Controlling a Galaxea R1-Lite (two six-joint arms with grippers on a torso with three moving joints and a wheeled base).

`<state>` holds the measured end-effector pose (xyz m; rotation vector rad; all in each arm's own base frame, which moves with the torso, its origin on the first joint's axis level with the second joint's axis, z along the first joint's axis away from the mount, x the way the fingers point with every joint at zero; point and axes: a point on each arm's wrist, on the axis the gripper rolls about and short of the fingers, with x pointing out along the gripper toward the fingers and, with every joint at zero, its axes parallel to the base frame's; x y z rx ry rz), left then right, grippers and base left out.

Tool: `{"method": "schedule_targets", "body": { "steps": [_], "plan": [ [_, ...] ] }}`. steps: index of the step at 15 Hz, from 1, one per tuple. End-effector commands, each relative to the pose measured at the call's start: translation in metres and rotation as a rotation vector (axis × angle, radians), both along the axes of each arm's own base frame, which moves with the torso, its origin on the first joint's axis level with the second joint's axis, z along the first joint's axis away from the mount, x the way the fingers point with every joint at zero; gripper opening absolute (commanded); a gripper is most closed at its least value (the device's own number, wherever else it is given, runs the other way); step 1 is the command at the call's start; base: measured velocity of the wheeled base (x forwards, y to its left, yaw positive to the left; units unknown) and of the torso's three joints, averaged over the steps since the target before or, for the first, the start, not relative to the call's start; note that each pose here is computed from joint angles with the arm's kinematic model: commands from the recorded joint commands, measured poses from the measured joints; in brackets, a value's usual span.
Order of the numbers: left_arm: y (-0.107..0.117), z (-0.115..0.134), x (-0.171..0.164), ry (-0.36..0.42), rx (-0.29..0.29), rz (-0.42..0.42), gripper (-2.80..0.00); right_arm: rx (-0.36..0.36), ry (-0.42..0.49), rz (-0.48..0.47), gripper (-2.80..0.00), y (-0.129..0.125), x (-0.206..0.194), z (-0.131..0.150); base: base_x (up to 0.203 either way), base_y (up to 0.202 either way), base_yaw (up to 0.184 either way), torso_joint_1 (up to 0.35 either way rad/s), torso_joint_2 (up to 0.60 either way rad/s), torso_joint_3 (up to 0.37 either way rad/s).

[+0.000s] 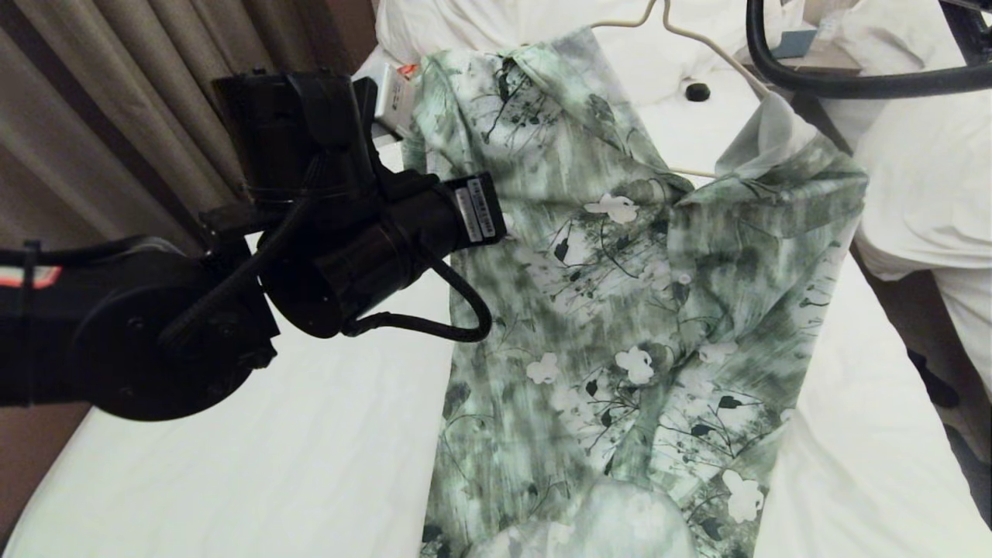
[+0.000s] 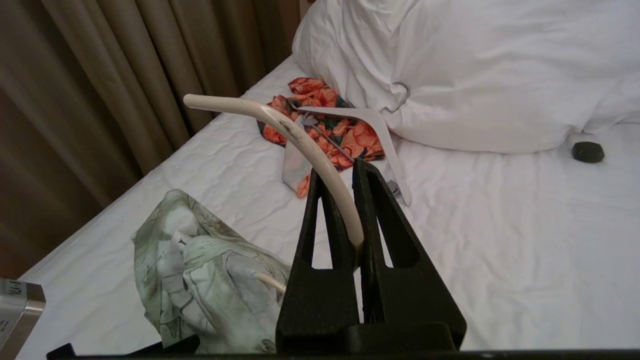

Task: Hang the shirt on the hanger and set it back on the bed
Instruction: Take the clothes hanger out of the clothes

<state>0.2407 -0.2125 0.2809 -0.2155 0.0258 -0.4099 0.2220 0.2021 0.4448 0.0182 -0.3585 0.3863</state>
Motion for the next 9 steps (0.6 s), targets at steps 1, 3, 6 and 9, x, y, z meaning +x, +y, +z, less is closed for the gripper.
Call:
{"method": "schedule_targets", "body": {
  "steps": [1,3,6,9],
  "plan": [
    [0.005,-0.009,-0.001,0.012,0.010,0.010,-2.80,0.002,-0.003,-0.002,-2.80,0.000,0.000,0.001,0.000,0.000,0.000,0.000,0.00,0.000],
    [0.007,-0.023,-0.003,0.035,0.032,0.013,-2.80,0.003,-0.005,-0.004,-2.80,-0.001,-0.001,0.002,0.000,0.000,0.000,0.000,0.00,0.000],
    [0.016,-0.030,0.003,0.042,0.039,0.035,-2.80,0.001,-0.008,-0.003,-2.80,-0.001,-0.002,0.002,0.000,0.000,0.000,0.000,0.00,0.000],
    [0.023,-0.033,0.007,0.052,0.046,0.042,-2.80,0.002,-0.010,-0.004,-2.80,-0.002,-0.002,0.003,0.000,0.000,0.000,0.000,0.00,0.000]
  ]
}}
